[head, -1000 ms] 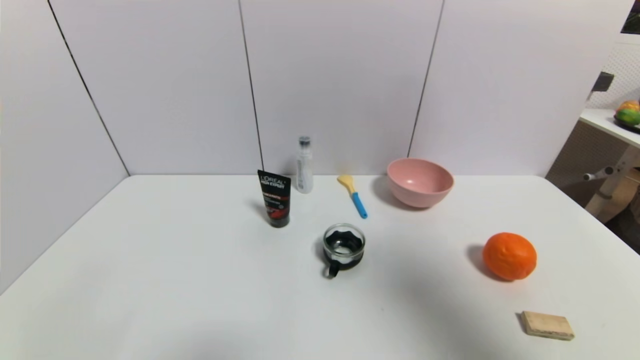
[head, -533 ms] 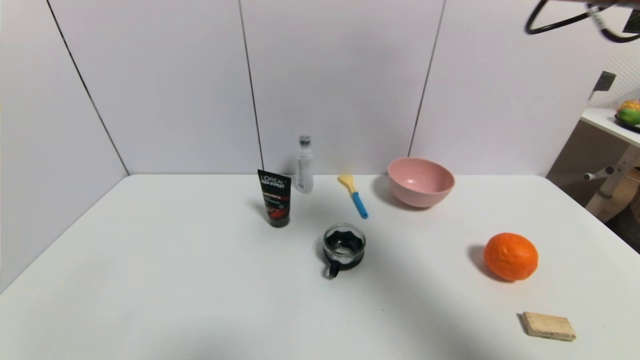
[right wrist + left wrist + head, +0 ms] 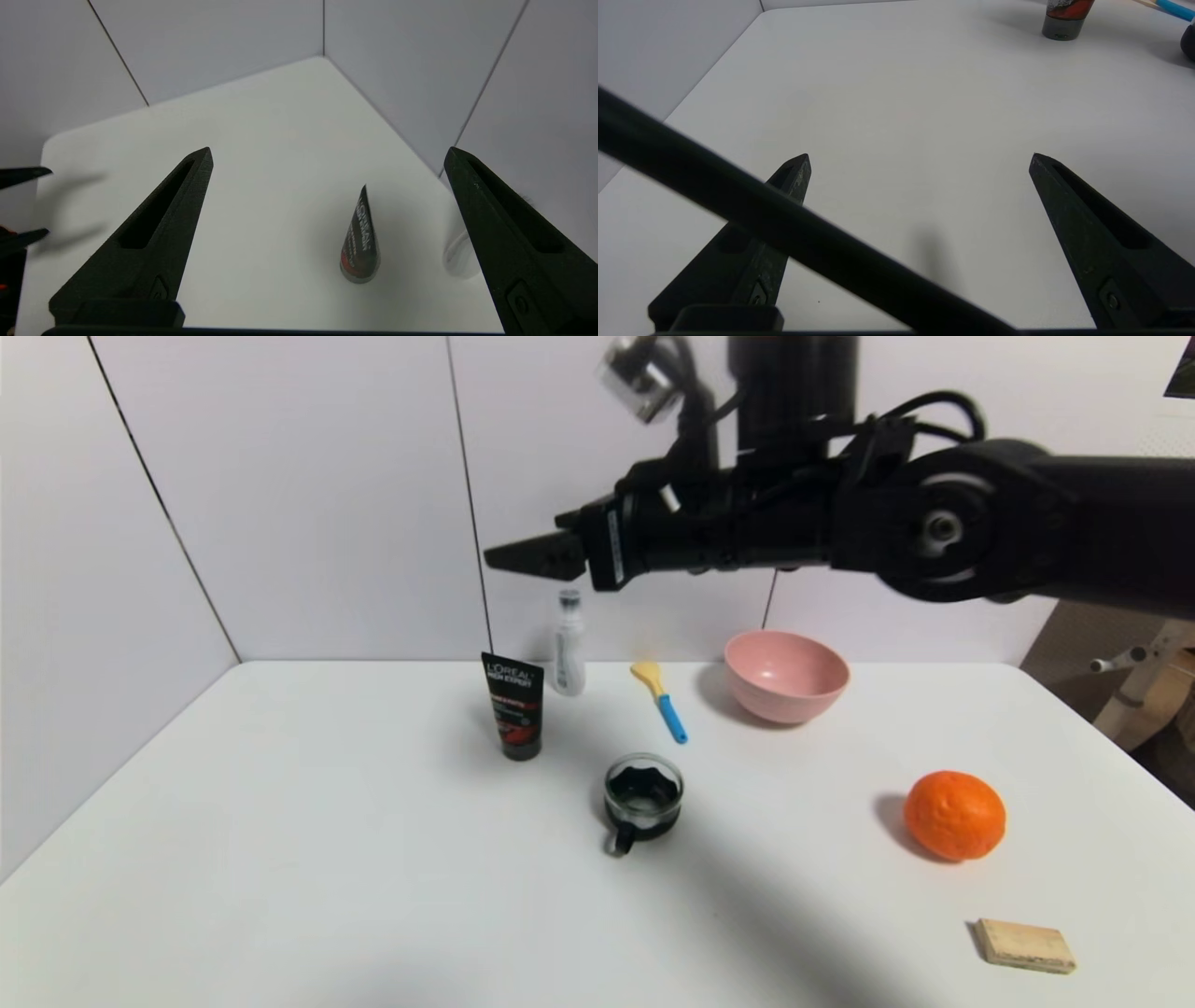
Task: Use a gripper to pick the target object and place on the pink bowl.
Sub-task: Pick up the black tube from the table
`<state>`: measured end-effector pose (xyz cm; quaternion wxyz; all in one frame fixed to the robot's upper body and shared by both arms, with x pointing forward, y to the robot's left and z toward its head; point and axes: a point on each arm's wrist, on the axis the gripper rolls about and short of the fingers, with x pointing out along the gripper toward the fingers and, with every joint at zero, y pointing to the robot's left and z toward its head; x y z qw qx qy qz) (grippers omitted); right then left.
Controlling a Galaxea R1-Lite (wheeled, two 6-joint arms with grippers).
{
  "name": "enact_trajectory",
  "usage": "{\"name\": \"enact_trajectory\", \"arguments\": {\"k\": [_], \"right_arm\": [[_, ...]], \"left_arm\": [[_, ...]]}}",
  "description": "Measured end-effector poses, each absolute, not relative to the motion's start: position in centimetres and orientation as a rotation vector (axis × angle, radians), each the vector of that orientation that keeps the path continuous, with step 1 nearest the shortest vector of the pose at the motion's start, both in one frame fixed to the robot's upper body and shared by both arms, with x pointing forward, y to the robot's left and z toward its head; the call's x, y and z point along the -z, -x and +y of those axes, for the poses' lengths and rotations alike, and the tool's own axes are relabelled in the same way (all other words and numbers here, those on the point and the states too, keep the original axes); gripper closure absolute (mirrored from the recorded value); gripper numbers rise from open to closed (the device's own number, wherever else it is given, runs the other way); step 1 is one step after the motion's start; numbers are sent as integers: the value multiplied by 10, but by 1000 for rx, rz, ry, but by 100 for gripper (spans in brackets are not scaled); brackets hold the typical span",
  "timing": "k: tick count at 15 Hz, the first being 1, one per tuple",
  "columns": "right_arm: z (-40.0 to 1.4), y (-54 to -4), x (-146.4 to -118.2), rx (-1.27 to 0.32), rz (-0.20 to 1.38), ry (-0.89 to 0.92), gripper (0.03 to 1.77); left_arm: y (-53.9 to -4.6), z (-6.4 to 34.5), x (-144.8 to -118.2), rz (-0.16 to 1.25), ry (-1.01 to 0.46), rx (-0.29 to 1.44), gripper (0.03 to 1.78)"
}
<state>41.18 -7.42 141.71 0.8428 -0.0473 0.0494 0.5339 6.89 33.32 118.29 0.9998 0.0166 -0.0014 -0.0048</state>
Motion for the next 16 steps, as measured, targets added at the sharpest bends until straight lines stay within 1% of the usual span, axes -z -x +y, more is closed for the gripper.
{"name": "enact_trajectory", "arguments": {"k": [4, 7, 11, 16], "right_arm": [[-43, -445, -1350, -1140, 231, 143, 9], [-27, -464, -1314, -1135, 216, 157, 9], [-18, -476, -1283, -1087, 252, 173, 9], [-11, -485, -1258, -1085, 260, 190, 9]], "left_arm": [[-69, 333, -1183, -3, -34, 9, 12], [-69, 333, -1183, -3, -33, 10, 12], [-69, 333, -1183, -3, -34, 10, 12], [-69, 333, -1183, -3, -33, 9, 12]]}}
